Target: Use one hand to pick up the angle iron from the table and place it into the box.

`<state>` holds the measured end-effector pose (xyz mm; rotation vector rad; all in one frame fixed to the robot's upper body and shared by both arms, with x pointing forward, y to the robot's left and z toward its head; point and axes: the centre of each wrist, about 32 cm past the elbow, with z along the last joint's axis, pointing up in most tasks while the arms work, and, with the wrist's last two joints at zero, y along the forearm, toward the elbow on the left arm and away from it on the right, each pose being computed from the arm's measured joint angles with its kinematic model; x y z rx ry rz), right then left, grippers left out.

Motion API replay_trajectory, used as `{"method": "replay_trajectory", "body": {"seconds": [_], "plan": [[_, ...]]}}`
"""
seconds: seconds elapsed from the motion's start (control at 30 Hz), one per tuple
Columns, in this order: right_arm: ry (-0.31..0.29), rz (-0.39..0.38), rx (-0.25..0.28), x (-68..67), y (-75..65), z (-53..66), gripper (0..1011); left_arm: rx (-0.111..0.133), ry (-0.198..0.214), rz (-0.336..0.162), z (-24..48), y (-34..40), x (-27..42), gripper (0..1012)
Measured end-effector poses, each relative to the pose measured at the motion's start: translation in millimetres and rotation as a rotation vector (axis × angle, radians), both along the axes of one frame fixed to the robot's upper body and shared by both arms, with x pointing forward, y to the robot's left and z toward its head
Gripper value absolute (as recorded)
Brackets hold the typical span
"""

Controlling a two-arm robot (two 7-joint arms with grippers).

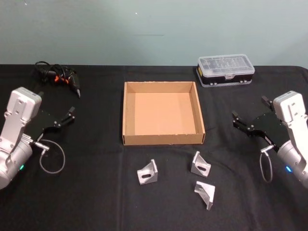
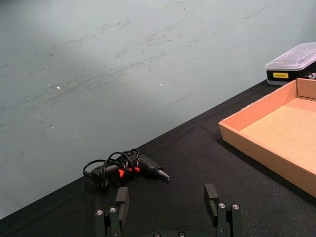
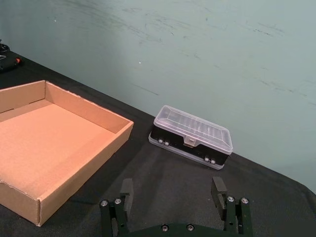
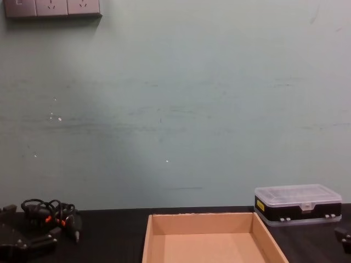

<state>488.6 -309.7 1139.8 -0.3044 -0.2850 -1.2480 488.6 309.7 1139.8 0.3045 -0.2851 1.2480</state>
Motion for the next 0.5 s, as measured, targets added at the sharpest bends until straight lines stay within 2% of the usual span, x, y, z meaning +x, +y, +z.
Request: {"method": "replay_trajectory", "body": {"seconds": [0.5], "plan": [[0.0, -0.006, 0.005, 0.0, -0.1, -0.8, 1003, 0.0, 0.0, 0.0, 0.0, 0.0, 0.0, 1000]]}}
